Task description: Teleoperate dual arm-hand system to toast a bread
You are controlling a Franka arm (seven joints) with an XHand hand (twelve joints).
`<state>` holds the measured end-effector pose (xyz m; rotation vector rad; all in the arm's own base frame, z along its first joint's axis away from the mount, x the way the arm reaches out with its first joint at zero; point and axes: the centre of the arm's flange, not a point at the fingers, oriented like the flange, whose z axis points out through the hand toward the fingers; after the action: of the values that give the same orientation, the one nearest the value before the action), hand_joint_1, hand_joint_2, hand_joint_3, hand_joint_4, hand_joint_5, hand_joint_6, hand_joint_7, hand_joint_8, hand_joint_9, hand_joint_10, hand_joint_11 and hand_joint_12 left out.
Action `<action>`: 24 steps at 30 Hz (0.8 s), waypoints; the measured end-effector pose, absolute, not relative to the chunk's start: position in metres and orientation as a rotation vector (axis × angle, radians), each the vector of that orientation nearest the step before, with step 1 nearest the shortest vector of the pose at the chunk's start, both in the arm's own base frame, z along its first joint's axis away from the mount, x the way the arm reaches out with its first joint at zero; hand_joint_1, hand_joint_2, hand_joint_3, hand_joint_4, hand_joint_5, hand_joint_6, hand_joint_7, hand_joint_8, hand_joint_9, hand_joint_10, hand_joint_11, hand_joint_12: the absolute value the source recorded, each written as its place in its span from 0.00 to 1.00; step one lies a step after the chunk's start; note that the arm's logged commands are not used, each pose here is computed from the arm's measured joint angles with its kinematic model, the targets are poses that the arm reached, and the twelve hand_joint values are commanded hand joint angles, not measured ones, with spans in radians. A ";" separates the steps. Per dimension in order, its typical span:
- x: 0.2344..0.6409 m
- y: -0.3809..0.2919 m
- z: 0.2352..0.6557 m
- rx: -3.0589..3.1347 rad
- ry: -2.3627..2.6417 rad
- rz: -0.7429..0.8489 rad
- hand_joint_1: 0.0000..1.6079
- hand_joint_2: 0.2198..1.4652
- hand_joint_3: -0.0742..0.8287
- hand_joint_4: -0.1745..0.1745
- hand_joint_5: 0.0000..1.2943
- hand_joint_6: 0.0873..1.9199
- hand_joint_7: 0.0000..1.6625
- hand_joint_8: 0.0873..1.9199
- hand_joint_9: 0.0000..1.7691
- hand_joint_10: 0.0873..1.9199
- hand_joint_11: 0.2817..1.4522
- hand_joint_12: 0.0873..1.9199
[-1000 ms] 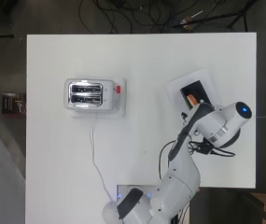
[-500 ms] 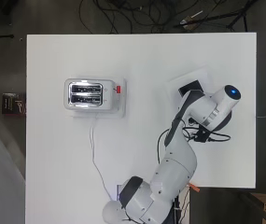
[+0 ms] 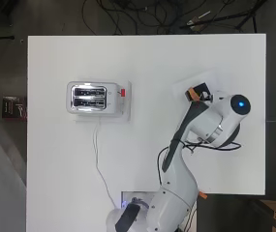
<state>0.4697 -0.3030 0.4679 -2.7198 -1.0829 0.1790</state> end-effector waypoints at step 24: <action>0.600 -0.082 0.735 -2.405 -2.043 -0.102 0.77 0.75 0.08 0.00 0.57 0.62 0.65 0.46 0.80 0.00 0.42 0.08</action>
<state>0.6002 -0.0818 0.7350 -2.4049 -2.0432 -0.1018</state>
